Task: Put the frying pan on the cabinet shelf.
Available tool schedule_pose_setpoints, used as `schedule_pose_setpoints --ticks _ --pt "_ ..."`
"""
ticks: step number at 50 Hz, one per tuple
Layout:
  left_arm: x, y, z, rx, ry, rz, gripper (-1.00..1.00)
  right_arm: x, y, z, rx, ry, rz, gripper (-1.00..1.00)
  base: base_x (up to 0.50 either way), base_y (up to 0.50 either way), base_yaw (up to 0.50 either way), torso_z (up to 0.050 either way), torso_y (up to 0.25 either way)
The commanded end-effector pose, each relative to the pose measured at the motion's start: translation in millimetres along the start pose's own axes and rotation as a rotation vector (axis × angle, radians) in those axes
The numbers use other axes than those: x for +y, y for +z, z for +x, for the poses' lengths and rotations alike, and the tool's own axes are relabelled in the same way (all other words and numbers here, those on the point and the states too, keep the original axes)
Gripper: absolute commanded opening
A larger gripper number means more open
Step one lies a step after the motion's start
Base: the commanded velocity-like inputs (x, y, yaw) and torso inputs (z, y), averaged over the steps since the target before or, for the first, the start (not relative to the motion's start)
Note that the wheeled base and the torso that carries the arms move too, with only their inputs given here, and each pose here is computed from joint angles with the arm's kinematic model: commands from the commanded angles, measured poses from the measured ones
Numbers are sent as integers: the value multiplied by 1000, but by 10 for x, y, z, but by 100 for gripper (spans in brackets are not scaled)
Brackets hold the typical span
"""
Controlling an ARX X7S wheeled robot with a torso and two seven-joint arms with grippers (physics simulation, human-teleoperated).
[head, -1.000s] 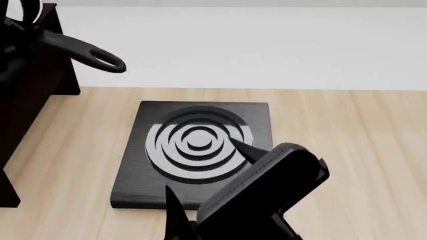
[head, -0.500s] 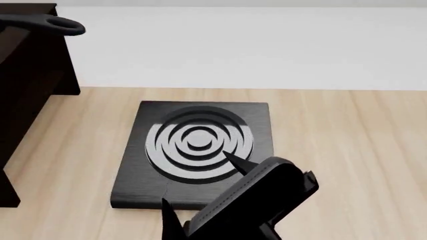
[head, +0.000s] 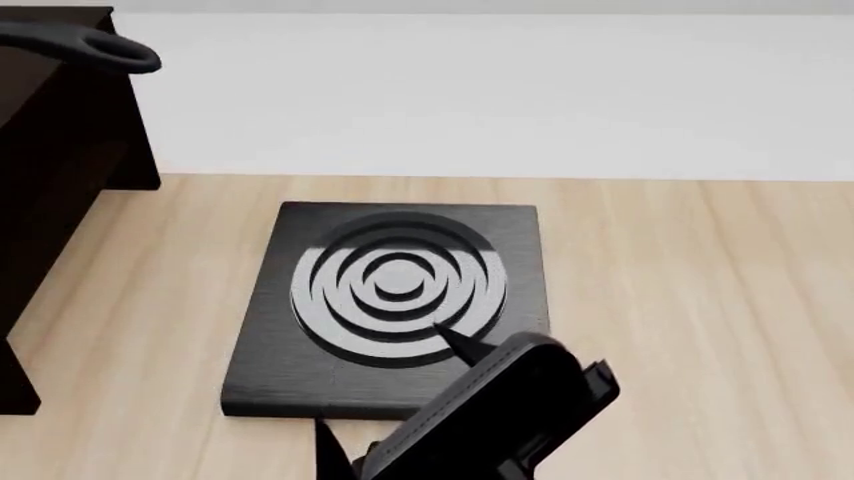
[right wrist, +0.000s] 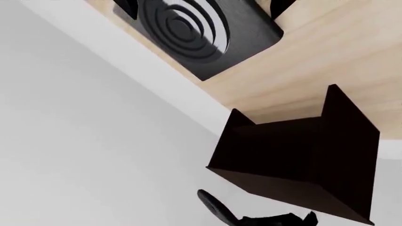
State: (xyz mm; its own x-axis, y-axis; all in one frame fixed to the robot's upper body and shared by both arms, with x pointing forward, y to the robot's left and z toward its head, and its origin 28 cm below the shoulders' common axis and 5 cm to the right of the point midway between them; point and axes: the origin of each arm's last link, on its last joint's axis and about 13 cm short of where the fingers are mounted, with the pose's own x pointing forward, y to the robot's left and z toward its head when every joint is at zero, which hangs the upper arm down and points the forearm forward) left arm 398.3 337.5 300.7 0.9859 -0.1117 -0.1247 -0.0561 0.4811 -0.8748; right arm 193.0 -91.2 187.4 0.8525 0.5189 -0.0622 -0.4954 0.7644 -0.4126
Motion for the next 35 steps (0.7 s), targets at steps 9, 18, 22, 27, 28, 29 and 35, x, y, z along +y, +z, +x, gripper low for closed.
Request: schedule_pose_setpoints --ticks 9,18,22,27,28,29,35 --pt "-74 31 9 -44 -130 -62 -100 24 -15 24 7 -3 16 100 0 0 0 1 1" --pt "-68 37 17 -62 -123 -40 100 39 -41 27 10 -2 24 100 0 0 0 0 1" --pt "-64 38 19 -65 -133 -23 100 36 -47 23 9 -5 26 100 0 0 0 0 2" --pt "-59 39 21 -69 -151 -8 100 37 -56 19 8 -6 29 100 0 0 0 0 0" --pt "-58 39 22 -70 -160 -5 100 38 -56 17 8 -6 29 100 0 0 0 0 0" --pt "-58 39 21 -68 -158 -3 100 39 -55 15 7 -7 31 100 0 0 0 10 0" --pt "-55 39 22 -69 -158 8 100 46 -53 23 2 -8 35 100 0 0 0 0 2"
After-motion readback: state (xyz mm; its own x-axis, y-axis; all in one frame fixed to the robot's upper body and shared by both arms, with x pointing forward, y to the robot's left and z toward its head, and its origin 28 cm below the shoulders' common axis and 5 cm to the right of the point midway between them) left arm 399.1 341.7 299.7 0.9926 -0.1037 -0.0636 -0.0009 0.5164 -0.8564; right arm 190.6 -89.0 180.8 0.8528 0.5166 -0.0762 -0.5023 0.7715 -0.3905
